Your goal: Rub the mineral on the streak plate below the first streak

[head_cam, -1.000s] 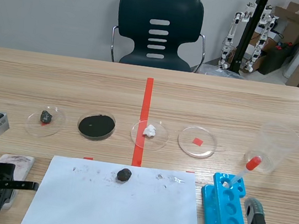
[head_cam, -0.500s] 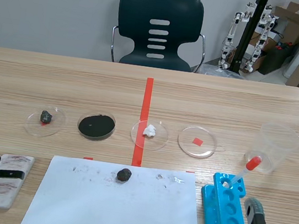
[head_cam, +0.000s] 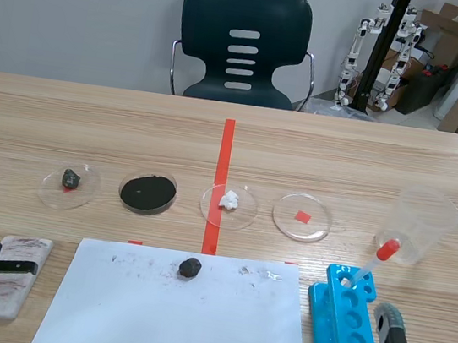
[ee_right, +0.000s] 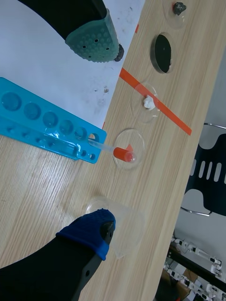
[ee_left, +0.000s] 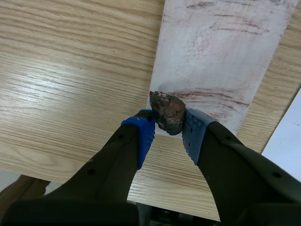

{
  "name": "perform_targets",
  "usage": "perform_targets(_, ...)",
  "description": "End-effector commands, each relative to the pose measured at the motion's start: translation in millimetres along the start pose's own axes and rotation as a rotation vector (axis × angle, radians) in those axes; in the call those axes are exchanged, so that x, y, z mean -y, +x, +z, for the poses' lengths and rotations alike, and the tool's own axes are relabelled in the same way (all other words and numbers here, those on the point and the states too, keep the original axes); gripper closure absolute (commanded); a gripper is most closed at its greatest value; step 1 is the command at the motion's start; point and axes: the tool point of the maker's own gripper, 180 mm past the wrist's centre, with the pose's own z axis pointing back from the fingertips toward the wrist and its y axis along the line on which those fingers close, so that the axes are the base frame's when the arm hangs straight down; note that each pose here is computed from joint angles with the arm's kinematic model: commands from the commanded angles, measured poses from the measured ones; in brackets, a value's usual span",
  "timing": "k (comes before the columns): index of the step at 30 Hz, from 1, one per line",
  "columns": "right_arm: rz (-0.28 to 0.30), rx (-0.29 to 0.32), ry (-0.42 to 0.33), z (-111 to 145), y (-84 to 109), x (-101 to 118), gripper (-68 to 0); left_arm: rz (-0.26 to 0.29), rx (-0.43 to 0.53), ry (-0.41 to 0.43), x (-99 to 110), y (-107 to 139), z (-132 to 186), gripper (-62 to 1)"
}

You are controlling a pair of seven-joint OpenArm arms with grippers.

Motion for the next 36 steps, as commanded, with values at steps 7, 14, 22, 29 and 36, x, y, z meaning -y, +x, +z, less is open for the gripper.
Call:
perform_targets(7, 0.002, 0.035, -0.01, -2.6, 9.2, 3.2, -67.9, -0.021, 0.017, -0.141, 26.8, 1.9, -2.1, -11.6)
perform_targets(14, 0.002, 0.035, -0.01, -2.6, 9.2, 3.2, -67.9, -0.023, 0.016, -0.209, 40.5, 1.1, -0.2, -11.6)
perform_targets(22, 0.002, 0.035, -0.01, -2.6, 9.2, 3.2, -67.9, -0.036, 0.031, -0.264, 50.2, 3.4, 2.2, -11.6)
perform_targets(29, 0.002, 0.035, -0.01, -2.6, 9.2, 3.2, -67.9, -0.029, 0.0, -0.121, 24.9, -1.6, -2.8, -11.6)
perform_targets(36, 0.002, 0.035, -0.01, -2.6, 9.2, 3.2, -67.9, -0.024, 0.013, 0.048, -5.4, 1.3, -3.4, -11.6)
